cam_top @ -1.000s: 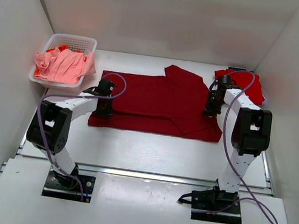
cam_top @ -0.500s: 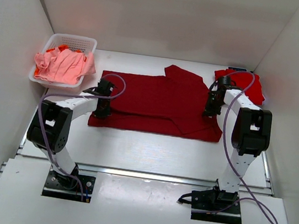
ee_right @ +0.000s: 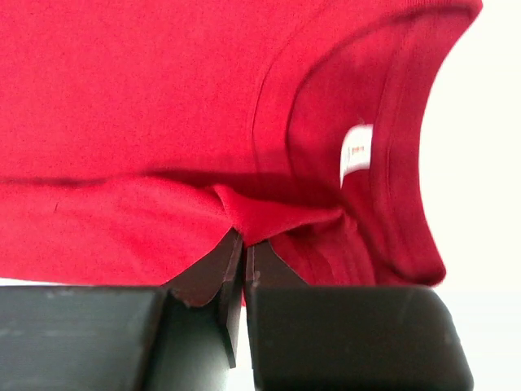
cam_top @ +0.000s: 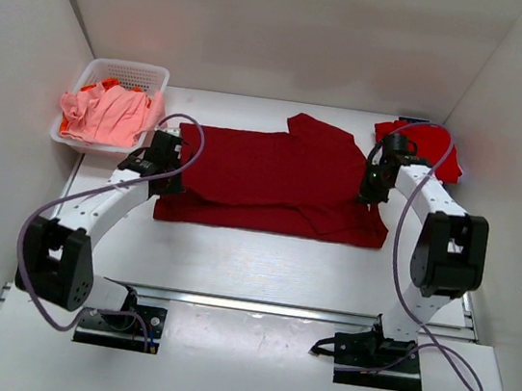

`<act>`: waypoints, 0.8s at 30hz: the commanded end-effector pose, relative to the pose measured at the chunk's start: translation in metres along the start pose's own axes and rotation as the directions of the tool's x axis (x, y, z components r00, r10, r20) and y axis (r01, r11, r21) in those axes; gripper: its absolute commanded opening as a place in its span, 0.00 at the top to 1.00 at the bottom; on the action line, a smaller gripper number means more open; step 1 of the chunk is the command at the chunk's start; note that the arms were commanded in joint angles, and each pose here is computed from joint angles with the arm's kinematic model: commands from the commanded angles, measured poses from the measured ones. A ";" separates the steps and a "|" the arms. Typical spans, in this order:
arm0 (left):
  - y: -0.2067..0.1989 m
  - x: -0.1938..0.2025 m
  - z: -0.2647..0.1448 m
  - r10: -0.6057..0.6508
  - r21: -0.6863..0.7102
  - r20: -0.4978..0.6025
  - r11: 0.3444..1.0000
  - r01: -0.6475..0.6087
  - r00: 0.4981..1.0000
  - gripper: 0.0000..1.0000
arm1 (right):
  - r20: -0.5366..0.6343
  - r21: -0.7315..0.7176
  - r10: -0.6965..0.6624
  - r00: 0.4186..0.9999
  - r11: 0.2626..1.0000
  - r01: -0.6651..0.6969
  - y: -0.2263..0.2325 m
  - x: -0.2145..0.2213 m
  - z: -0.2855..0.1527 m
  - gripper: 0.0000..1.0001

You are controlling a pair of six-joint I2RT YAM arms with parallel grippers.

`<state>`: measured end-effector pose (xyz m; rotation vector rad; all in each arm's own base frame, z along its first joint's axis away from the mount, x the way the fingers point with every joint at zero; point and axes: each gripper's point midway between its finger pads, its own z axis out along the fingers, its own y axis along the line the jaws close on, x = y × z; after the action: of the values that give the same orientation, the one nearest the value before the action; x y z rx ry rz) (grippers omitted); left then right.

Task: Fold and stack the t-shirts
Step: Fold the flattened tshirt in 1/3 of the way

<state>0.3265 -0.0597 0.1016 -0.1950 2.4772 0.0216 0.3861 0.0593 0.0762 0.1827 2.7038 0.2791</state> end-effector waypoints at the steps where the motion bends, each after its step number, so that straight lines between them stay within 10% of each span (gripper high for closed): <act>1: 0.003 0.004 -0.022 -0.002 0.034 0.020 0.999 0.002 1.000 1.00 | 0.079 -0.002 -0.016 0.997 1.000 0.016 0.003 -0.003 -0.033 1.00; 24: 0.035 0.042 -0.086 -0.087 0.060 0.121 0.995 0.080 0.989 1.00 | 0.214 -0.056 0.031 0.976 0.998 -0.019 0.004 0.080 -0.135 1.00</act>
<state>0.2387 -0.0377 0.1396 -0.2523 2.3493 -0.0776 0.2591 0.0549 0.1584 0.2051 2.4991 0.3184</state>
